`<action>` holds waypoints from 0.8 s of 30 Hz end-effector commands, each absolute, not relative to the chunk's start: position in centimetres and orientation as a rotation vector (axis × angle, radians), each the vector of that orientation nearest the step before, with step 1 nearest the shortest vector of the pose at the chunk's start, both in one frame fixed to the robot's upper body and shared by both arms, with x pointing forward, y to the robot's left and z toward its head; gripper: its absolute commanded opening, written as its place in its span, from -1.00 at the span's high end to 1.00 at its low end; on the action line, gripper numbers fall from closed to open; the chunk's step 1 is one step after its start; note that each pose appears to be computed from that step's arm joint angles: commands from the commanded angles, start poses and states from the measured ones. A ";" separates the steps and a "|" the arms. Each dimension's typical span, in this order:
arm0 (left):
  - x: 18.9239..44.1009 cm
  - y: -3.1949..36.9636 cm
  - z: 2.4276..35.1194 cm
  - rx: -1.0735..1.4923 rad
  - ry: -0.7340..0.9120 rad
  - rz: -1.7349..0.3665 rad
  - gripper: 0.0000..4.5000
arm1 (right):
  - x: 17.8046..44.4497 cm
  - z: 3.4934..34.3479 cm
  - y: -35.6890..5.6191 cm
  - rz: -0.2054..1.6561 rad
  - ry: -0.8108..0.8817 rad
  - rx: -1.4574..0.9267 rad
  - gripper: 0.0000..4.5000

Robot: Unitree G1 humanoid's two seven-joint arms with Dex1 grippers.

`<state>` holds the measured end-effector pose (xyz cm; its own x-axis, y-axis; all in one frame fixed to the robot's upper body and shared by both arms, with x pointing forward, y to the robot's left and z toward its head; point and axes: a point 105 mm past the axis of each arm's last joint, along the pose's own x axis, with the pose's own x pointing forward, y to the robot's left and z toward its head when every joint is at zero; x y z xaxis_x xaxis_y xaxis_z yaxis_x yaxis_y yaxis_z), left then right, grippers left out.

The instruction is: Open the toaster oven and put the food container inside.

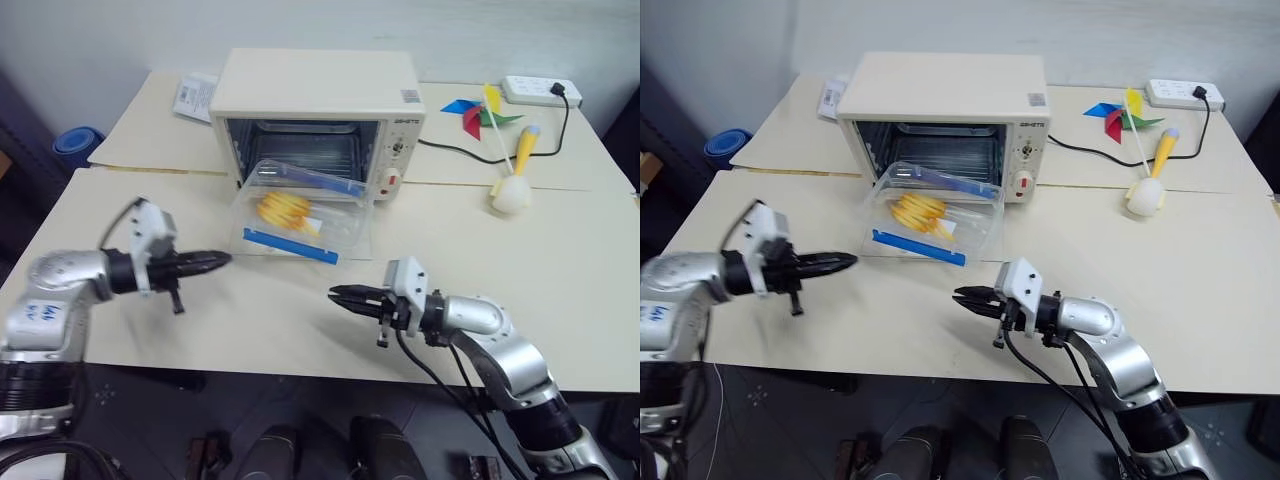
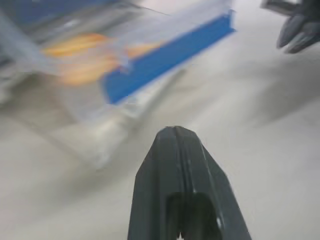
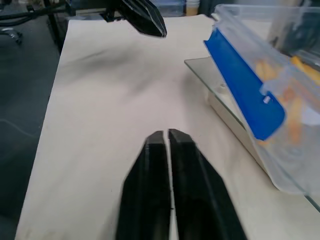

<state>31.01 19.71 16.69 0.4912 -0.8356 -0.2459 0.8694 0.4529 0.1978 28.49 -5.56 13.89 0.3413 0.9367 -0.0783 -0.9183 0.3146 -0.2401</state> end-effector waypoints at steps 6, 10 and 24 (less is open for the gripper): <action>36.2 18.4 18.4 0.194 -0.091 -0.762 1.00 | 35.2 18.2 -5.2 1.028 -0.232 -0.279 0.98; 37.8 18.7 18.7 0.141 -0.135 -0.648 1.00 | 37.8 19.1 -5.0 0.956 -0.257 -0.288 0.98; 41.2 18.9 19.9 0.097 -0.259 -0.528 1.00 | 42.1 20.9 -4.7 0.811 -0.313 -0.190 0.98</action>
<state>41.58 17.97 18.59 0.8428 -0.5055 0.1847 0.4896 0.8627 0.1268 42.38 -3.95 18.90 0.6634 0.7362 0.1342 -0.6951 0.6726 -0.2538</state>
